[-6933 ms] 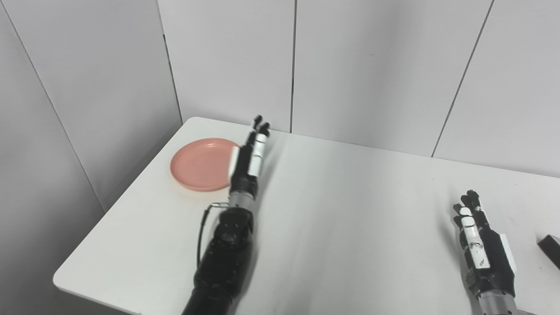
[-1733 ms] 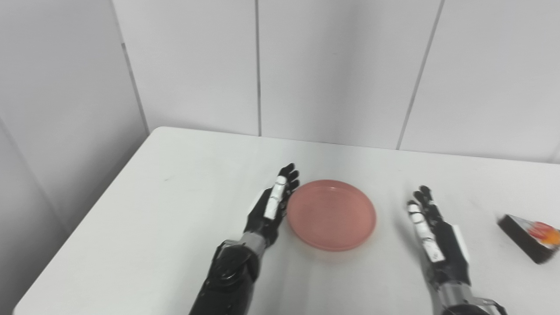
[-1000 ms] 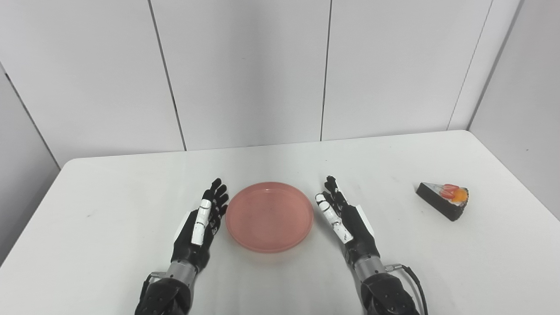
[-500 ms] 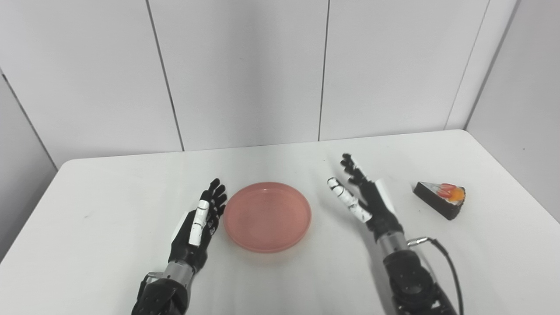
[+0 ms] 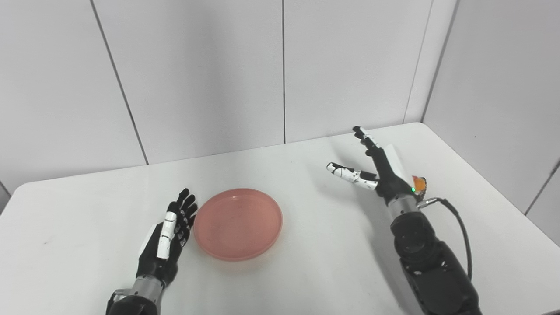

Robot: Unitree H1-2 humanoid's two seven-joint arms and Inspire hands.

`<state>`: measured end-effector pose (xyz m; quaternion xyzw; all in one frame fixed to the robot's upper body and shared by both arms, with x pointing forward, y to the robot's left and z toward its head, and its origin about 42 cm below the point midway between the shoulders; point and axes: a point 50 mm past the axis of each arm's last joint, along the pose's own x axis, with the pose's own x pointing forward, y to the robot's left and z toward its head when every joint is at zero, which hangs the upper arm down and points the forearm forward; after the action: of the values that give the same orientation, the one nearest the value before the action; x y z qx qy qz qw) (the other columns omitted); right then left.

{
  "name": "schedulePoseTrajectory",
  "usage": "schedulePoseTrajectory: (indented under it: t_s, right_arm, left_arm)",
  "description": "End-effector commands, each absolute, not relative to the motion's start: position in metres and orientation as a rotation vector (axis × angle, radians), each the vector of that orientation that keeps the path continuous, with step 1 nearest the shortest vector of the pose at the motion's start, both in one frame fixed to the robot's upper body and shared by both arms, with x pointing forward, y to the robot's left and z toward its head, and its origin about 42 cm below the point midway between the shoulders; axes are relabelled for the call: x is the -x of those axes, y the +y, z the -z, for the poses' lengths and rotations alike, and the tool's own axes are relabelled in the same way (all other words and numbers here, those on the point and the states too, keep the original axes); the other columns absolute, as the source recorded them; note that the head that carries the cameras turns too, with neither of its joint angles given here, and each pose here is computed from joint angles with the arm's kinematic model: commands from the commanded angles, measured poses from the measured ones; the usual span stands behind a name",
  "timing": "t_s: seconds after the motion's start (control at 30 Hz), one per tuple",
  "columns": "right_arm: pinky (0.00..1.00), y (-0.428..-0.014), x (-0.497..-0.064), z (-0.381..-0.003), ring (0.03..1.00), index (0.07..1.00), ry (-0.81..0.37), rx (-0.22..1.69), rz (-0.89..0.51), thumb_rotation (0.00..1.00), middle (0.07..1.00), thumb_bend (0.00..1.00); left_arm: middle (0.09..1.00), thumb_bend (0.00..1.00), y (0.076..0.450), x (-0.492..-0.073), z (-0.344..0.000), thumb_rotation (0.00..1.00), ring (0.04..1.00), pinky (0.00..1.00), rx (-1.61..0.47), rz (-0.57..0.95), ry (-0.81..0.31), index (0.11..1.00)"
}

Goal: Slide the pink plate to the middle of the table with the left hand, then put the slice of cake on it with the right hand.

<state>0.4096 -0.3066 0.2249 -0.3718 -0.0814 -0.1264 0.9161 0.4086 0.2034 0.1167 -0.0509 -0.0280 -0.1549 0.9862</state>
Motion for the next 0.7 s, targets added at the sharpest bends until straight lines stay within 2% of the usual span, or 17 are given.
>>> schedulePoseTrajectory:
  t_s: [0.0, 0.2, 0.5, 0.67]
  right_arm:
    - [0.81, -0.312, -0.416, -0.258, 0.869, 0.884, -0.212, 0.822, 0.302, 0.50, 0.880, 0.70]
    - [0.75, -0.327, -0.415, -0.268, 0.846, 0.870, -0.120, 0.930, 0.329, 0.43, 0.875, 0.73]
    - [0.72, -0.352, -0.412, -0.277, 0.843, 0.877, -0.017, 0.988, 0.374, 0.43, 0.879, 0.80]
    - [0.70, -0.362, -0.410, -0.276, 0.818, 0.862, 0.052, 1.037, 0.426, 0.57, 0.855, 0.88]
  left_arm:
    - [1.000, 0.71, 0.218, -0.406, -0.108, 1.00, 1.000, 1.00, 0.107, 0.283, -0.073, 1.000]
    - [1.000, 0.69, 0.225, -0.410, -0.105, 1.00, 1.000, 1.00, 0.119, 0.267, -0.092, 1.000]
    - [1.000, 0.72, 0.234, -0.415, -0.102, 1.00, 1.000, 1.00, 0.104, 0.294, -0.074, 1.000]
    - [1.000, 0.71, 0.236, -0.416, -0.102, 1.00, 1.000, 1.00, 0.118, 0.301, -0.074, 1.000]
